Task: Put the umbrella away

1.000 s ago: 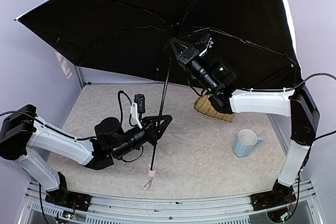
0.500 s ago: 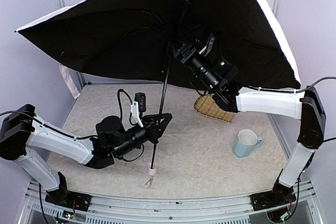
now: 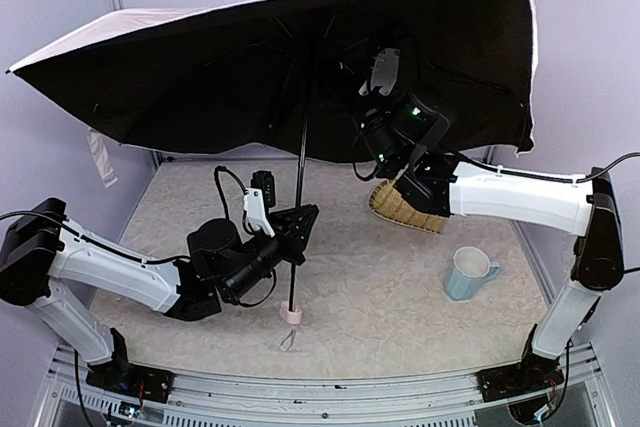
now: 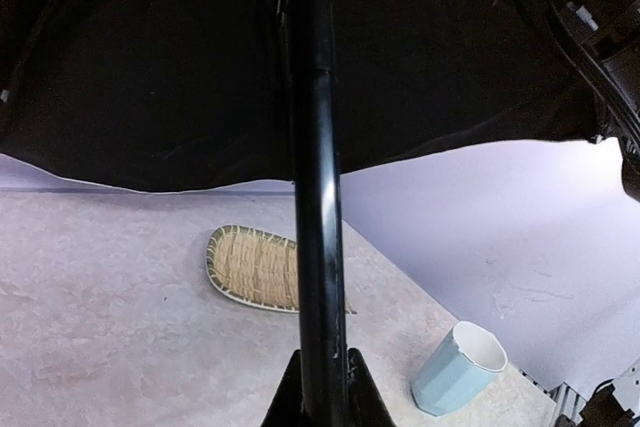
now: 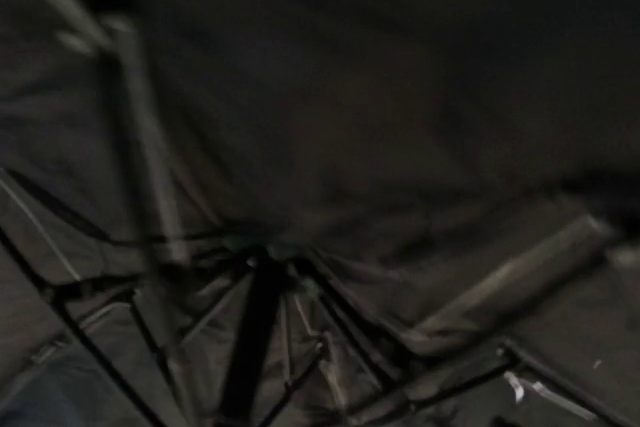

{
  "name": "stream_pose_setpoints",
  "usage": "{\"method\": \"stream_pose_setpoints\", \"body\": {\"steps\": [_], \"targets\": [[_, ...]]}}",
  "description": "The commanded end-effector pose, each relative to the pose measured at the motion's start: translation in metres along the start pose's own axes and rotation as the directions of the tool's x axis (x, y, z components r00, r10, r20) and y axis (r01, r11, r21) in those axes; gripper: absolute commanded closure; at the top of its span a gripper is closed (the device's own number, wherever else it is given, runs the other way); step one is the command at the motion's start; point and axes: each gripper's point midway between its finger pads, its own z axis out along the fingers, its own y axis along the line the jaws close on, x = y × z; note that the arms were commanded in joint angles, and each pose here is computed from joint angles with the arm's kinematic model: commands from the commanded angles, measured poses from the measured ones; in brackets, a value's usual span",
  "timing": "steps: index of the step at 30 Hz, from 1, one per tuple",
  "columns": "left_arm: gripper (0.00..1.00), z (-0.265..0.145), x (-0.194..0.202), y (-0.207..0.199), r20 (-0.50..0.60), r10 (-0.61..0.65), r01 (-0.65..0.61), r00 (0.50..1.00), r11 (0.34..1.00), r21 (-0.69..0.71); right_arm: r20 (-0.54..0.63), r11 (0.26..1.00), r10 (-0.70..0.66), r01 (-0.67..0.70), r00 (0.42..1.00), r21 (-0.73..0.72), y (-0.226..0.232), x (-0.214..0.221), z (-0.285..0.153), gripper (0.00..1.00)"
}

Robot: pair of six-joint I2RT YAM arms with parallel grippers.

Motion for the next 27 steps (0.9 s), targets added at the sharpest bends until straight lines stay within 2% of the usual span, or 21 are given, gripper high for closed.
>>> {"method": "stream_pose_setpoints", "body": {"steps": [1,5,11,13,20,27], "targets": [[1.00,0.005,-0.030,-0.007,0.100,0.031,-0.029,0.994,0.999,-0.019,-0.034,0.997,-0.073,0.073,0.997,-0.007,0.014,0.013,0.003,0.26],[1.00,0.007,-0.031,-0.006,0.099,0.062,-0.059,0.993,0.998,-0.033,-0.085,0.998,-0.044,0.040,0.995,-0.052,0.022,0.025,0.003,0.21],[1.00,0.007,-0.034,-0.007,0.104,0.074,-0.071,0.992,0.997,-0.036,-0.160,0.997,-0.052,0.043,0.986,-0.059,0.024,0.046,0.005,0.23],[1.00,0.007,-0.033,-0.007,0.102,0.081,-0.078,0.991,0.996,-0.038,-0.145,0.997,-0.059,0.051,0.988,-0.057,0.024,0.043,0.007,0.27],[1.00,0.005,-0.029,-0.007,0.101,0.079,-0.075,0.992,0.997,-0.035,-0.082,0.999,-0.029,0.025,0.996,-0.048,0.022,0.020,0.021,0.50],[1.00,0.003,-0.031,-0.007,0.106,0.089,-0.085,0.990,0.996,-0.041,-0.095,0.999,-0.031,0.027,0.995,-0.039,0.019,0.026,0.030,0.60]]}}
